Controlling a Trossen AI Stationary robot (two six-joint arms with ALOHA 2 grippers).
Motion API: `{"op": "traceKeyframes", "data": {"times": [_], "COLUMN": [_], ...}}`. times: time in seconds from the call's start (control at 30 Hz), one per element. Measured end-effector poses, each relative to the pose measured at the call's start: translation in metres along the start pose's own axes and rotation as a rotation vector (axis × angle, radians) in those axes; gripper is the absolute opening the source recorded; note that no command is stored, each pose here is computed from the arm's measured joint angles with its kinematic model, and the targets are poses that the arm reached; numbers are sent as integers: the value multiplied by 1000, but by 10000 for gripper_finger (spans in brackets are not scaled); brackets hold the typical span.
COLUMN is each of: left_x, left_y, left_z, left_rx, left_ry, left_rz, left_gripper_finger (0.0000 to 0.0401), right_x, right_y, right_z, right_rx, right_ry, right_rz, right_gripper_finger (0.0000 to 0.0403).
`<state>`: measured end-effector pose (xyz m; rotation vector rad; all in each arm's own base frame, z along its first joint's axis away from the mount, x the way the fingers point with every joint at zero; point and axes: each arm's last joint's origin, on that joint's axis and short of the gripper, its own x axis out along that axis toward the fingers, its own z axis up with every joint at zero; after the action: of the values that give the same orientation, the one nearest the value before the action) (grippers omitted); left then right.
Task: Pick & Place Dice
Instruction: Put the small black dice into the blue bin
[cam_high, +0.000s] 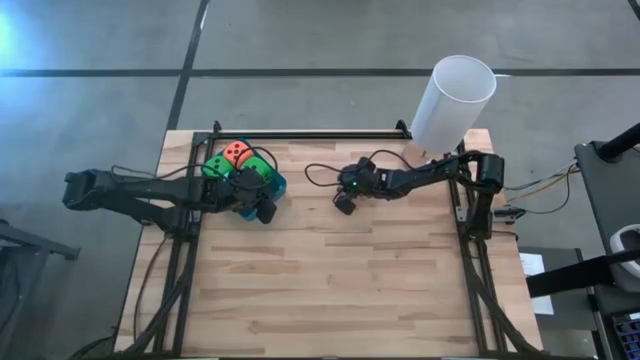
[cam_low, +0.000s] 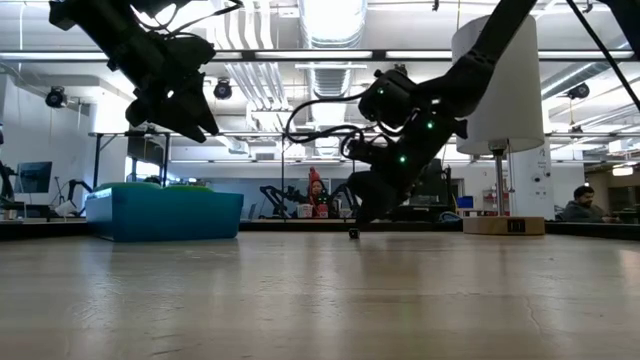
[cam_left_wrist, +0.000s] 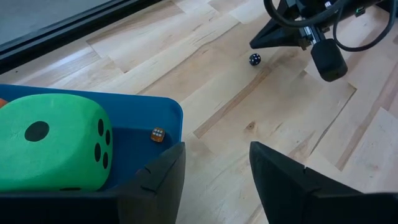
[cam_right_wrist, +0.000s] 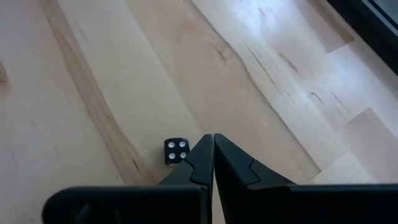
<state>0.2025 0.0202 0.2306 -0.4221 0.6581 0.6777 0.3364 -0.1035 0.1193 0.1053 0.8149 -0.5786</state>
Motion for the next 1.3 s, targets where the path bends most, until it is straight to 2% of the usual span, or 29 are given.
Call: {"op": "traceKeyframes", "data": {"times": [0.43, 0.97, 1.3], "left_x": [0, 0, 0], "left_y": [0, 0, 0], "left_z": [0, 0, 0], "left_rx": [3, 3, 2], "left_ry": [6, 4, 4], "left_rz": [-8, -6, -6], "left_gripper_finger": [170, 186, 179], "right_x": [0, -5, -4], "right_y": [3, 19, 14], "right_z": [-5, -6, -5], "right_rx": [-7, -56, -51], "right_ry": [11, -8, -15], "right_rz": [57, 92, 40], "right_gripper_finger": [8, 8, 8]}}
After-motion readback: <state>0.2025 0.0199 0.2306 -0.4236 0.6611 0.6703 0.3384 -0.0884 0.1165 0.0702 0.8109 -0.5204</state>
